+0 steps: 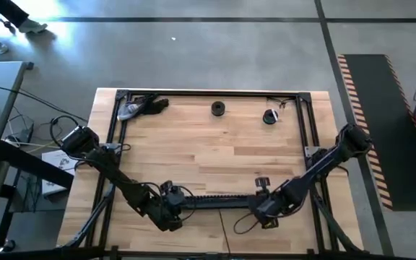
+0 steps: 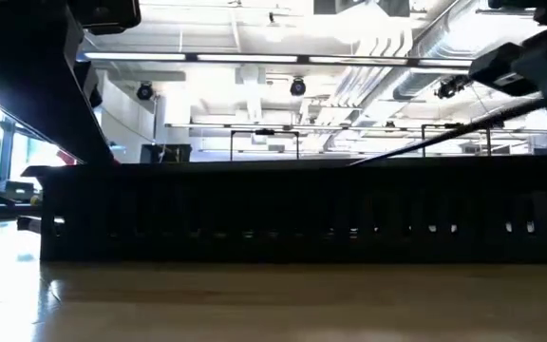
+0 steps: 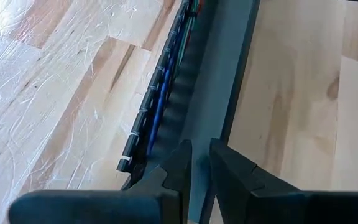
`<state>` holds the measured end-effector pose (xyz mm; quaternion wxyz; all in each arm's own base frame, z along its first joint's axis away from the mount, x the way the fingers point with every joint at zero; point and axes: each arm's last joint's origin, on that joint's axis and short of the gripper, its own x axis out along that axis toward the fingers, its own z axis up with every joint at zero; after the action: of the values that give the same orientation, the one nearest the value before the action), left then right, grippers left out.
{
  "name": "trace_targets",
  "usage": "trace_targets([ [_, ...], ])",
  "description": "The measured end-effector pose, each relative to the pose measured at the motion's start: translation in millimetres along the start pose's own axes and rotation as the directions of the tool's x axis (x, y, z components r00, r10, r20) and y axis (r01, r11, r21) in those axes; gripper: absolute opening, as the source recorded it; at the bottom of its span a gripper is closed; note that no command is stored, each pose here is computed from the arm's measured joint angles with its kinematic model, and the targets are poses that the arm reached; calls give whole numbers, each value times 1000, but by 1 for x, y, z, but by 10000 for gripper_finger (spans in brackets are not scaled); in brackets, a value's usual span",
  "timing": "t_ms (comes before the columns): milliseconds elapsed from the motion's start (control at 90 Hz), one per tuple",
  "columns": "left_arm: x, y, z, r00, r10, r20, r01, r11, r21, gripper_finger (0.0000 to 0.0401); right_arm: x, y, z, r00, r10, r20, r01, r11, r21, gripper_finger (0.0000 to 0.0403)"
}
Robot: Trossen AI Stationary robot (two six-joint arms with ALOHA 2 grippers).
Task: Ziptie cables
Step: Close the black cable duct
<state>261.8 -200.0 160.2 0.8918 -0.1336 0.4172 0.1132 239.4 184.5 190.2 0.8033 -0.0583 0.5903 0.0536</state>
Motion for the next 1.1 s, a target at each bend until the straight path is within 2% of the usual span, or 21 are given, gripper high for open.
trace_targets([
  [122, 0, 0, 0, 1000, 1, 2, -1, 1000, 0, 42, 1, 2, -2, 1000, 0, 1, 0, 1000, -10, 15],
  [233, 0, 0, 0, 1000, 2, 2, -2, 1000, 0, 42, 1, 2, -3, 1000, -12, 3, 12, 999, -35, 14],
  [333, 0, 0, 0, 1000, 2, 3, -2, 1000, 0, 42, 1, 2, -5, 1000, -21, -7, 21, 998, -66, 43],
  [522, 0, 0, 0, 1000, 3, 5, -3, 1000, 1, 42, 0, 4, -11, 998, -44, -45, 38, 991, -127, 133],
  [633, 0, 0, 0, 1000, 4, 5, -4, 1000, 6, 42, 0, 3, -11, 997, -65, -47, 60, 993, -100, 149],
  [756, 0, 0, 0, 1000, 6, 8, -6, 1000, 7, 42, 0, 4, -12, 996, -67, -53, 61, 992, -106, 122],
  [978, 0, 0, 1, 1000, 8, 13, -8, 1000, 8, 42, 6, 8, -17, 993, -90, -82, 78, 988, -135, 22],
  [1100, -3, -3, 3, 999, -18, 45, 16, 999, 51, 42, 3, 9, -18, 986, -152, -72, 143, 983, -112, 14],
])
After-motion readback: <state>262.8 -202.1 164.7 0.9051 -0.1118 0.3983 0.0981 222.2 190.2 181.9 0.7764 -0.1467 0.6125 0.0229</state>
